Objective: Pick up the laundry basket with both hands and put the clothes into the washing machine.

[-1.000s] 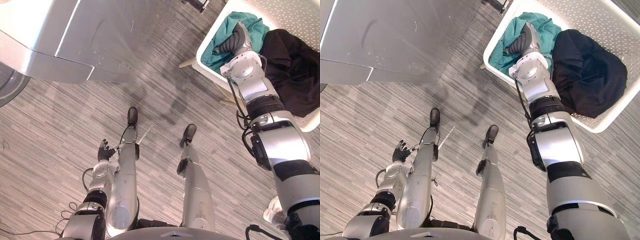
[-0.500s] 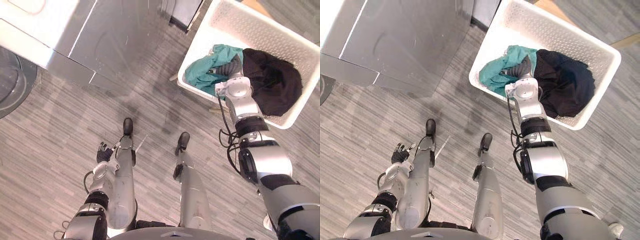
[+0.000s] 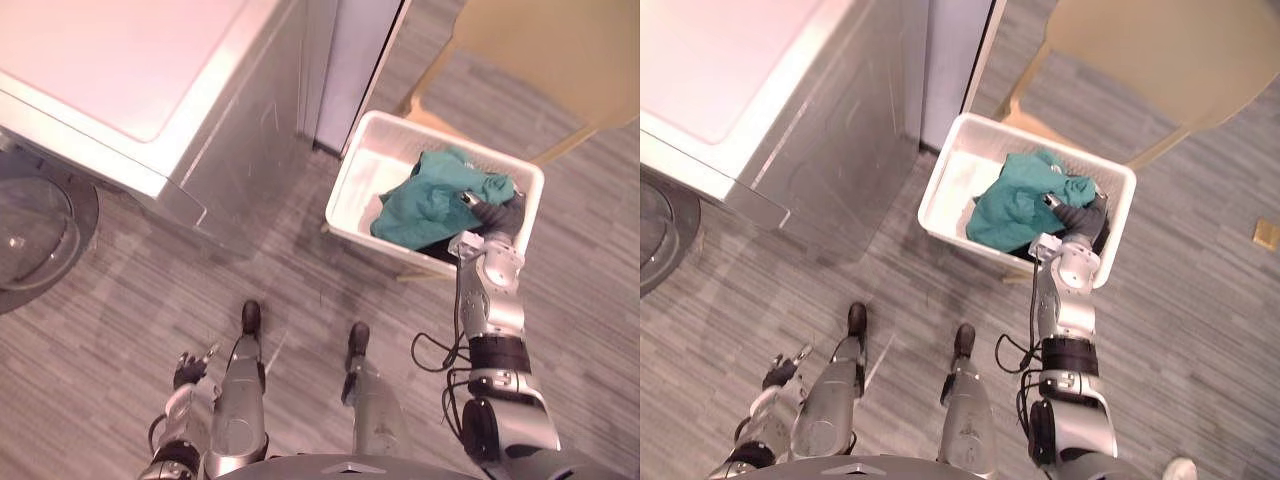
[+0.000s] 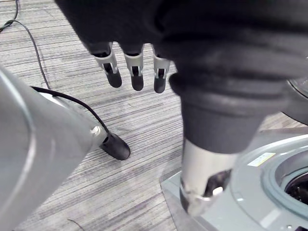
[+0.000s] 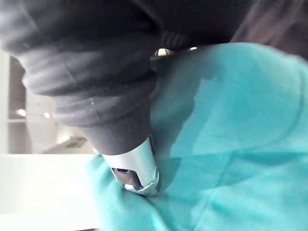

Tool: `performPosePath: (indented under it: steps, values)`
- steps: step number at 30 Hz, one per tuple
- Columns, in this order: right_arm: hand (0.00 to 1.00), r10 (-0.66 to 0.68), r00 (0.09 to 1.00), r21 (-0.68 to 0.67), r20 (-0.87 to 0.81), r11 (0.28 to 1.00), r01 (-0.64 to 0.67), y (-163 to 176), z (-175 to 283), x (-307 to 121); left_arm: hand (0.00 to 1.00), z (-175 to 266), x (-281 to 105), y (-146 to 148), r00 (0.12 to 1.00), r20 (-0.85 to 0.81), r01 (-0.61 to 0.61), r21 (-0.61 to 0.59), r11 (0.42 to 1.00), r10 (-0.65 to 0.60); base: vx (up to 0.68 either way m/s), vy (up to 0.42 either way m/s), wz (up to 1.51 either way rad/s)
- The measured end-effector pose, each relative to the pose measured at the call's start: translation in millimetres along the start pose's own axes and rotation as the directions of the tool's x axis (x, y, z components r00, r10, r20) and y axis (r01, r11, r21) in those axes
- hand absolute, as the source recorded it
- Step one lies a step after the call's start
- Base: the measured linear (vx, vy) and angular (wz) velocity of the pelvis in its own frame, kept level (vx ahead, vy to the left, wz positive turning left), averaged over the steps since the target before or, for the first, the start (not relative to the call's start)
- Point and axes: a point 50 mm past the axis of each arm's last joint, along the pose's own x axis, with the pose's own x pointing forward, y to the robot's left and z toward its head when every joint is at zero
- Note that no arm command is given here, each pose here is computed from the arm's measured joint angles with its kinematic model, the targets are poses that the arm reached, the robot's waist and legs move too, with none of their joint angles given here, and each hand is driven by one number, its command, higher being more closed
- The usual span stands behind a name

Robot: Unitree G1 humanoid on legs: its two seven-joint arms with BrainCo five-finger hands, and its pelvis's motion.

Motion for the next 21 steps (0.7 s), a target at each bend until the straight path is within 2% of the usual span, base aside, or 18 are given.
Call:
performPosePath:
  steps: [4,6,7,9,10,12,15,19,20,21]
  values:
    - [1.00,0.013,0.998,0.049,0.055,0.999,-0.016,-5.1,5.9,-15.7,0.00,-10.4,-3.3,36.3,0.991,-0.051,-0.127,-0.124,0.984,0.121,0.12,-0.006,0.19]
    - [1.00,0.021,0.998,0.071,0.062,0.997,-0.026,-4.0,5.1,-24.5,0.00,-1.5,-4.3,56.4,0.978,-0.035,-0.209,-0.248,0.946,0.206,0.07,0.008,0.25]
    - [1.00,0.025,0.998,0.072,0.064,0.997,-0.030,-2.9,5.3,-25.6,0.00,5.6,-3.9,57.6,0.976,-0.012,-0.213,-0.277,0.937,0.218,0.06,0.012,0.25]
    - [1.00,0.054,0.997,0.073,0.063,0.996,-0.059,4.0,3.8,-29.3,0.00,45.4,-7.9,62.1,0.958,0.153,-0.178,-0.340,0.923,0.241,0.02,0.016,0.16]
    - [1.00,0.060,0.996,0.082,0.066,0.995,-0.065,5.5,4.5,-30.9,0.00,58.0,-10.2,62.1,0.948,0.204,-0.163,-0.352,0.922,0.246,0.01,0.012,0.03]
    - [1.00,0.079,0.993,0.110,0.085,0.990,-0.088,10.0,7.6,-36.7,0.00,106.1,-24.9,59.5,0.872,0.413,-0.103,-0.372,0.923,0.263,0.00,0.000,0.00]
    - [1.00,0.094,0.992,0.113,0.085,0.988,-0.103,13.3,7.5,-38.6,0.00,139.1,-41.1,56.5,0.776,0.559,-0.075,-0.378,0.923,0.293,0.02,0.010,-0.04]
    - [1.00,0.099,0.992,0.076,0.077,0.992,-0.104,11.5,4.5,-40.9,0.00,142.5,-42.1,45.4,0.761,0.591,-0.081,-0.323,0.943,0.268,0.00,0.010,-0.09]
    - [0.00,0.096,0.993,0.069,0.073,0.992,-0.101,9.9,3.7,-41.6,0.00,141.9,-41.8,42.7,0.762,0.594,-0.081,-0.304,0.949,0.256,0.00,-0.002,-0.05]
    - [0.00,0.099,0.994,0.053,0.056,0.993,-0.102,6.0,-0.2,-44.8,0.00,139.7,-41.2,37.9,0.768,0.595,-0.078,-0.280,0.957,0.237,-0.01,-0.001,-0.03]
